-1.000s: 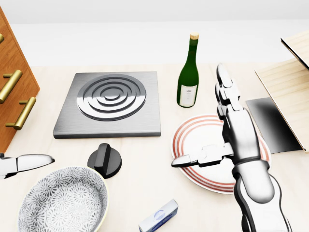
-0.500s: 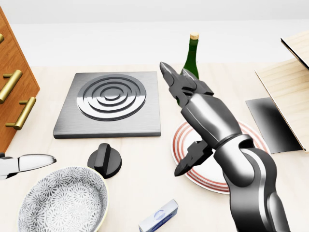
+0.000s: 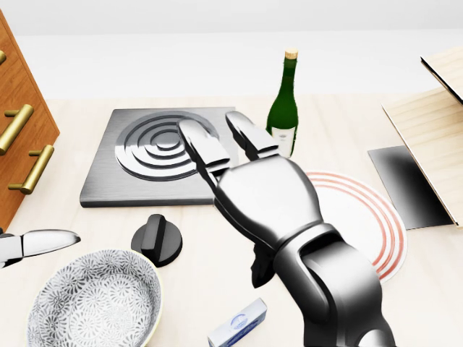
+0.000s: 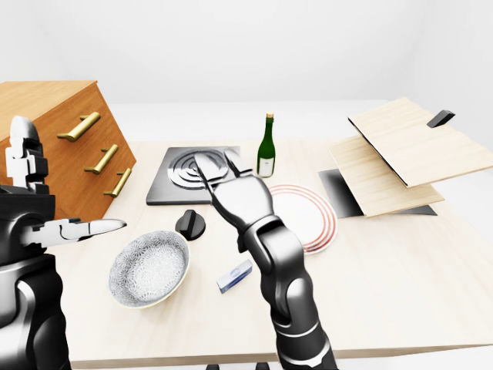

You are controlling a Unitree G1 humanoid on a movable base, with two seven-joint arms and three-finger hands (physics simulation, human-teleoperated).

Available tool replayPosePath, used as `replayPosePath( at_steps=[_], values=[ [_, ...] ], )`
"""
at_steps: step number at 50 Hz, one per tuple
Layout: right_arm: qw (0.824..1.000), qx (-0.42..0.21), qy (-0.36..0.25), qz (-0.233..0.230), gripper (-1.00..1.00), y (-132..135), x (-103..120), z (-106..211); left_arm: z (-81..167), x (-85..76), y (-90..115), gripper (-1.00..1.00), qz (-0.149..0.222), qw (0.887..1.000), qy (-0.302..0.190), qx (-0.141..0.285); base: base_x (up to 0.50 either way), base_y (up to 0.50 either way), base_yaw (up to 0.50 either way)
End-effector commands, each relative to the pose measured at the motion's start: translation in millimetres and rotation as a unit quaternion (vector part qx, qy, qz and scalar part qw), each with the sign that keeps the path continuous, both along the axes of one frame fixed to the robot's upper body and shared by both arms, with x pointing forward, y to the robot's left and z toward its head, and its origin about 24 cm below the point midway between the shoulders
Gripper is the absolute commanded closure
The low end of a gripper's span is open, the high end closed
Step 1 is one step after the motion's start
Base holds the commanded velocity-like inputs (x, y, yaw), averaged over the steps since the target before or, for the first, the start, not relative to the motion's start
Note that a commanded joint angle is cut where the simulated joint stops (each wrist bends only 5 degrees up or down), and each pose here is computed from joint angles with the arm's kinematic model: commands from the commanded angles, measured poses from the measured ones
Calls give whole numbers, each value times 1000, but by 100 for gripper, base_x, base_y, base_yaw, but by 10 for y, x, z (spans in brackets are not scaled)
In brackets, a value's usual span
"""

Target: Pick up the akita bowl and put it on the plate.

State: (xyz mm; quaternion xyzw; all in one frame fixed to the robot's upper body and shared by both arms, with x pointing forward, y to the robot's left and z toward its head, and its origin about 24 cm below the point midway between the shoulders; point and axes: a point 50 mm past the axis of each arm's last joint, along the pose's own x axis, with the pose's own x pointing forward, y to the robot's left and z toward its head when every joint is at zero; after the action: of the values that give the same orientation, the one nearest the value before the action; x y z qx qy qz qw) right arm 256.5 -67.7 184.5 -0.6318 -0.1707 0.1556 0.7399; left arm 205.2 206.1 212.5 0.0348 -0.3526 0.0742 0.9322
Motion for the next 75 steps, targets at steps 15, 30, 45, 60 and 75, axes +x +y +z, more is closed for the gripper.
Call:
replayPosePath(
  at_steps=[15, 30, 45, 60, 75],
  values=[
    [993, -76, 16, 91, -100, 678, -604, -353, -8, 25, -18, -100, -4, 1000, 2, -3, 0, 0, 0],
    [986, -85, 27, 143, -100, 1031, -825, -562, 80, -33, 18, -100, -5, 1000, -23, -12, 0, 0, 0],
    [978, -93, 81, 170, -100, 1246, -1012, -910, 47, -20, 7, -100, 4, 1000, -11, 8, 0, 0, 0],
    [970, -93, 107, 196, -100, 1399, -1088, -1042, 19, 1, 2, -100, 6, 1000, -2, 11, 0, 0, 0],
    [957, -101, 149, 226, -100, 1541, -1195, -1214, 51, -13, 4, -100, 5, 1000, -11, 10, 0, 0, 0]
  ],
)
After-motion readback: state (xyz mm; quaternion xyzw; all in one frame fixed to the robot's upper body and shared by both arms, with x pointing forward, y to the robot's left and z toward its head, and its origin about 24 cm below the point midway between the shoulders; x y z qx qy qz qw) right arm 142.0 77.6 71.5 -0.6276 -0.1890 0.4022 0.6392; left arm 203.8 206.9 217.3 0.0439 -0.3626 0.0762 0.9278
